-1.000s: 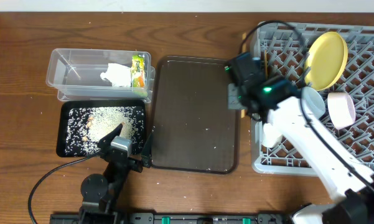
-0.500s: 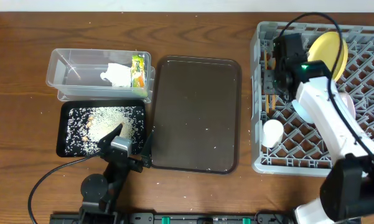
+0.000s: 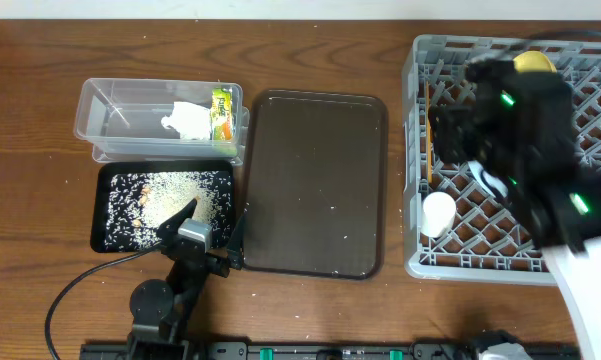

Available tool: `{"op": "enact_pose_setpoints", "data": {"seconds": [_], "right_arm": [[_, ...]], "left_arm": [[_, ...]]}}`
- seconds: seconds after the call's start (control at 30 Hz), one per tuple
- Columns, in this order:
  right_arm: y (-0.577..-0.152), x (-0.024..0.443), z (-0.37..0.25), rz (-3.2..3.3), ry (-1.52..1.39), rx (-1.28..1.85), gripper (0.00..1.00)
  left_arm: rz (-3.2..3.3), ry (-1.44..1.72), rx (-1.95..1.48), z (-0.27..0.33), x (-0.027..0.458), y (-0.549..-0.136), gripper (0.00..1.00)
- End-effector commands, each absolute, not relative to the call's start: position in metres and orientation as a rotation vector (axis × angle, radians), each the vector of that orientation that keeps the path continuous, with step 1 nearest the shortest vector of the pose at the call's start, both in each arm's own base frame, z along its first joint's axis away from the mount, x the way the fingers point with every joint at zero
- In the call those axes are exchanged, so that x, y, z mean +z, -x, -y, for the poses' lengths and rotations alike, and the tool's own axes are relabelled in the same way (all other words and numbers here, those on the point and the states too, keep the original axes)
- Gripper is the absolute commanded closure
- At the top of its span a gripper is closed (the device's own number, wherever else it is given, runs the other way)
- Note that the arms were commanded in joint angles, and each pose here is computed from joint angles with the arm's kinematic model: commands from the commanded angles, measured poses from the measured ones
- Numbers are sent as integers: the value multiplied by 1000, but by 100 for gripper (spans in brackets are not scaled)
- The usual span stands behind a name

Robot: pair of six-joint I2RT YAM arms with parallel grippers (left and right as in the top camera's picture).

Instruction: Sort waste into correct bins and load items into the dishwasher rack

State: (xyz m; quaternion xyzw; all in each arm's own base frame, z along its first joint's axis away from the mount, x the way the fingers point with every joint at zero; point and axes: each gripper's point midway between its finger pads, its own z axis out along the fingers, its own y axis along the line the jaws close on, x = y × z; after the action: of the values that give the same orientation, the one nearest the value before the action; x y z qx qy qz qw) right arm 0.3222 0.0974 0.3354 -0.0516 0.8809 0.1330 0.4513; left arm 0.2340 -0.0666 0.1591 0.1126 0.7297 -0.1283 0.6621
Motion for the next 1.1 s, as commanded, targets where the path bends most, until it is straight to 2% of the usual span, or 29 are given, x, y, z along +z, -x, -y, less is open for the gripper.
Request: {"op": "enact_pose_setpoints", "data": {"seconds": [0.0, 0.03, 0.3, 0.47, 0.6, 0.87, 1.07], "right_arm": [[-290, 361, -108, -2102, 210, 398, 9], [-280, 368, -107, -2082, 216, 406, 1], [-223, 384, -95, -2033, 231, 435, 1], [-198, 370, -87, -2097, 232, 427, 1], [-179, 342, -80, -2237, 231, 403, 1], [-176, 330, -62, -2290, 190, 281, 1], [-177, 333, -59, -2255, 301, 210, 1]], "left_arm": [[-1684, -265, -301, 69, 144, -234, 9], [-1684, -265, -301, 69, 144, -234, 9], [-1684, -265, -301, 69, 144, -234, 9], [-1684, -265, -301, 69, 144, -234, 9], [-1684, -265, -301, 69, 144, -234, 9], [-1684, -265, -301, 69, 144, -234, 9], [-1684, -265, -301, 69, 144, -234, 9]]}}
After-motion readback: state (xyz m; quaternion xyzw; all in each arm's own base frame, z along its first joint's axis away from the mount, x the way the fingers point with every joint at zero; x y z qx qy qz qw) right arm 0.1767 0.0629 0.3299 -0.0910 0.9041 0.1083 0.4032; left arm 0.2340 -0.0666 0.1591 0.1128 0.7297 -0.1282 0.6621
